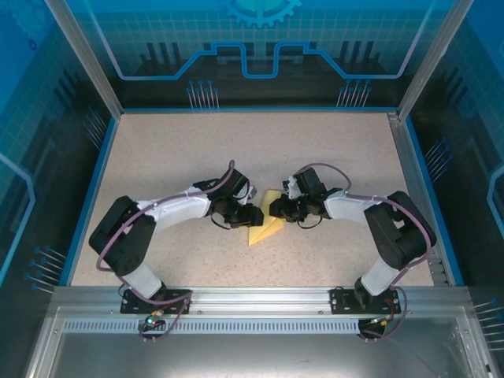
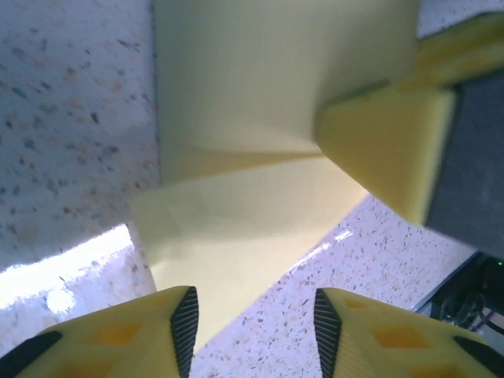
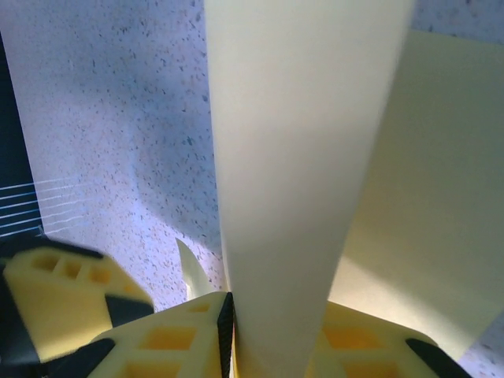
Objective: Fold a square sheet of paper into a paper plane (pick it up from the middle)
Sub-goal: Fourth fold the wing at the center of the table.
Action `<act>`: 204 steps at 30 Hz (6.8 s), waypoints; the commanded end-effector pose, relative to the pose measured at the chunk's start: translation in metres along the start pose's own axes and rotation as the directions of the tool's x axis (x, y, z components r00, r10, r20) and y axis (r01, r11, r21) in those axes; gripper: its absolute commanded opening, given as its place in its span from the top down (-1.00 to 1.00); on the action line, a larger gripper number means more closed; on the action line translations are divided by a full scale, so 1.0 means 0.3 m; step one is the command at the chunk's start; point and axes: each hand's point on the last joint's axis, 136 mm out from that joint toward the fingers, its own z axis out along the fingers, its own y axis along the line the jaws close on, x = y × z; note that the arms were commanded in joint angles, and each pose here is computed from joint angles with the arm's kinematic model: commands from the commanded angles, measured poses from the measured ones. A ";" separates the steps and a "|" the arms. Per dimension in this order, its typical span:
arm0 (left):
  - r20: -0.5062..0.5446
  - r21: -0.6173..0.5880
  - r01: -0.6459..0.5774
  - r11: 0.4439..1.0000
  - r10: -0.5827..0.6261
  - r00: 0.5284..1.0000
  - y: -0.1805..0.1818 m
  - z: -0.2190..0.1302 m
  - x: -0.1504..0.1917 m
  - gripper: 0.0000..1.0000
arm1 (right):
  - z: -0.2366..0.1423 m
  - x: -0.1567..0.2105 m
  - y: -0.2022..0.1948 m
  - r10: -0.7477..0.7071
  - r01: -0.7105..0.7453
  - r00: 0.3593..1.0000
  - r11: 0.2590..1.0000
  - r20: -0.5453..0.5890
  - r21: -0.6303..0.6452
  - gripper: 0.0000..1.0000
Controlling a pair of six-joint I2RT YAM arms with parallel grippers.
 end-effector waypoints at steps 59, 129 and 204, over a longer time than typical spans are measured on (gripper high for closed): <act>0.077 -0.625 -0.252 0.739 0.379 0.922 0.074 0.121 0.065 0.71 | -0.092 -0.004 0.010 0.062 -0.062 0.998 0.998 0.006 -0.004 0.49; 0.004 0.075 -0.084 0.994 0.084 0.996 0.022 0.123 0.089 0.64 | 0.081 0.006 0.041 -0.041 0.044 0.998 0.997 -0.046 0.066 0.63; -0.056 0.151 0.009 0.989 0.000 0.998 -0.030 0.145 0.103 0.69 | 0.072 0.075 -0.022 -0.036 0.045 0.996 0.994 -0.084 0.102 0.60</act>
